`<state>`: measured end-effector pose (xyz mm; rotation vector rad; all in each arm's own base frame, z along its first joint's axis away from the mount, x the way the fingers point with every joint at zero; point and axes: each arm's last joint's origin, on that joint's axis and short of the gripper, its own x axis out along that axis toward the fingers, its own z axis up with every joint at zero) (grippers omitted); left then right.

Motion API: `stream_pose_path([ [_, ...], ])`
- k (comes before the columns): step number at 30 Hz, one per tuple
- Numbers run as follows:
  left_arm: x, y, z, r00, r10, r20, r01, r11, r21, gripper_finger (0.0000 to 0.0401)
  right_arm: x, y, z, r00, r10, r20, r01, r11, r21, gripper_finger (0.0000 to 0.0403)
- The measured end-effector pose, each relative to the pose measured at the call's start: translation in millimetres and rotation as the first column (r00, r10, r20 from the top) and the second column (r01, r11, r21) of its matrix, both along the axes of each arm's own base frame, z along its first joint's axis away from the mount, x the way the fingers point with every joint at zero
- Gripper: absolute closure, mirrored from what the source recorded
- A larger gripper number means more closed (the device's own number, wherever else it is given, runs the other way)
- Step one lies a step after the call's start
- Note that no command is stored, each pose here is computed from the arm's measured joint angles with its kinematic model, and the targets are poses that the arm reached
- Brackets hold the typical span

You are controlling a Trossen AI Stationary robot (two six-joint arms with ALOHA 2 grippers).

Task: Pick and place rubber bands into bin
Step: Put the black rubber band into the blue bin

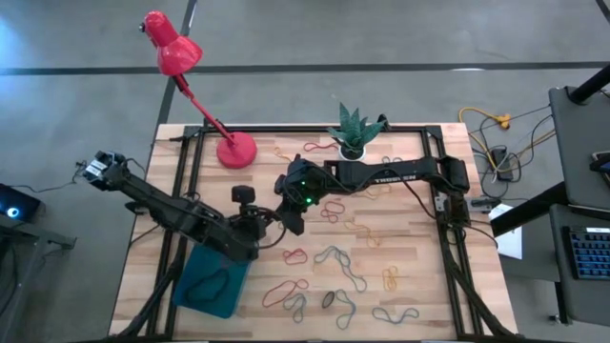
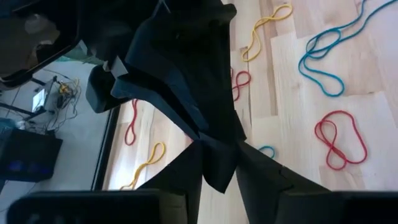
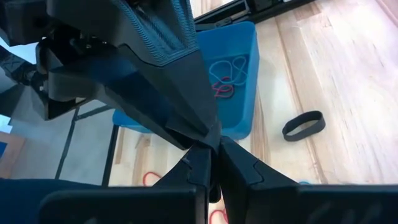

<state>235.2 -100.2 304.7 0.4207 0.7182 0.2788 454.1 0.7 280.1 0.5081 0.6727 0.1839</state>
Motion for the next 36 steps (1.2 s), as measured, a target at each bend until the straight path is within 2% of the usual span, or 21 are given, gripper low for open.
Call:
stream_pose_path([
  [8,0,0,0,1.000,0.000,0.000,0.000,1.000,-0.004,0.0334,0,0,0,1.000,0.002,0.000,-0.002,1.000,-0.003,0.0390],
  [15,1,0,-1,1.000,-0.019,-0.011,0.019,0.999,-0.041,0.0395,-3,0,-4,0.999,0.012,-0.040,-0.013,1.000,-0.018,0.0390],
  [25,-3,3,-4,0.999,0.015,-0.047,-0.019,0.997,-0.070,0.0400,-4,1,-4,0.998,0.045,-0.041,-0.047,0.997,-0.063,0.0385],
  [29,-5,3,-5,0.998,0.012,-0.065,-0.016,0.997,-0.071,0.0400,-6,1,-5,0.997,0.045,-0.059,-0.049,0.997,-0.061,0.0350],
  [33,-7,4,-5,0.997,0.007,-0.071,-0.012,0.997,-0.078,0.0400,-6,1,-5,0.998,0.034,-0.058,-0.038,0.997,-0.070,0.0287],
  [36,-12,5,-7,0.993,0.016,-0.121,-0.029,0.994,-0.109,0.0401,-7,-1,-7,0.997,0.002,-0.080,-0.011,0.994,-0.106,0.0236],
])
